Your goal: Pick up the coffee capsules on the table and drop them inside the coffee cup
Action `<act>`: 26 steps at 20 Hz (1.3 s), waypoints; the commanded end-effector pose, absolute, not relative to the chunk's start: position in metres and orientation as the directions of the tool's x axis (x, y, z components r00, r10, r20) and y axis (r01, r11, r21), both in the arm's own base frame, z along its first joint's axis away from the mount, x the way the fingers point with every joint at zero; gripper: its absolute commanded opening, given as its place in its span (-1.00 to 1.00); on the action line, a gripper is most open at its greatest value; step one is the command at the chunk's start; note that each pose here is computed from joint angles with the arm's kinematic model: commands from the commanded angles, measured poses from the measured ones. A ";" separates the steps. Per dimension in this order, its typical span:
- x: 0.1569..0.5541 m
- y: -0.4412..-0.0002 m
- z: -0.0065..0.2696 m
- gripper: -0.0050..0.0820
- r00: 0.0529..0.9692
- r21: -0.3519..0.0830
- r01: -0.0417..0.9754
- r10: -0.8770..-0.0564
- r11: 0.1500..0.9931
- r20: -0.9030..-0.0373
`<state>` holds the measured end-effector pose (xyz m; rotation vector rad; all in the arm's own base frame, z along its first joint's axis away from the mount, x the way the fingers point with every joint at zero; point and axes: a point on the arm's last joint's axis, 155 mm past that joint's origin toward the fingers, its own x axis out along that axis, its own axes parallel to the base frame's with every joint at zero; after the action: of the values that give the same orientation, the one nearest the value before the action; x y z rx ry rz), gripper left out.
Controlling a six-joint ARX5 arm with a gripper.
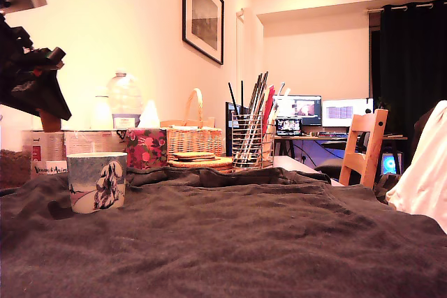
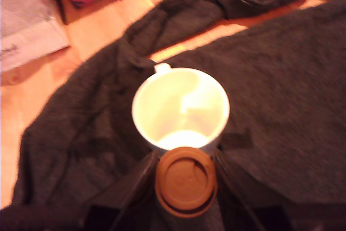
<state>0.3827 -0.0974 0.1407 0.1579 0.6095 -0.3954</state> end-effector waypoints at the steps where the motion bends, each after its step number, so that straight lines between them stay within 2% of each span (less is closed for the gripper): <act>1: 0.389 -0.094 0.153 -0.60 0.778 0.047 0.399 -0.311 0.916 -0.545; 10: 0.405 -0.093 0.177 -0.60 0.836 0.057 0.380 -0.317 0.923 -0.447; 12: 0.411 -0.095 0.179 -0.60 0.845 0.045 0.381 -0.328 0.923 -0.423; 13: 0.414 -0.098 0.178 -0.60 0.844 0.007 0.374 -0.337 0.928 -0.416; 19: 0.433 -0.113 0.159 -0.60 0.829 -0.066 0.405 -0.397 0.912 -0.394; 26: 0.445 -0.120 0.146 -0.60 0.791 -0.092 0.418 -0.411 0.904 -0.453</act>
<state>0.4392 -0.1164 0.1485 0.0175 0.4760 -0.4373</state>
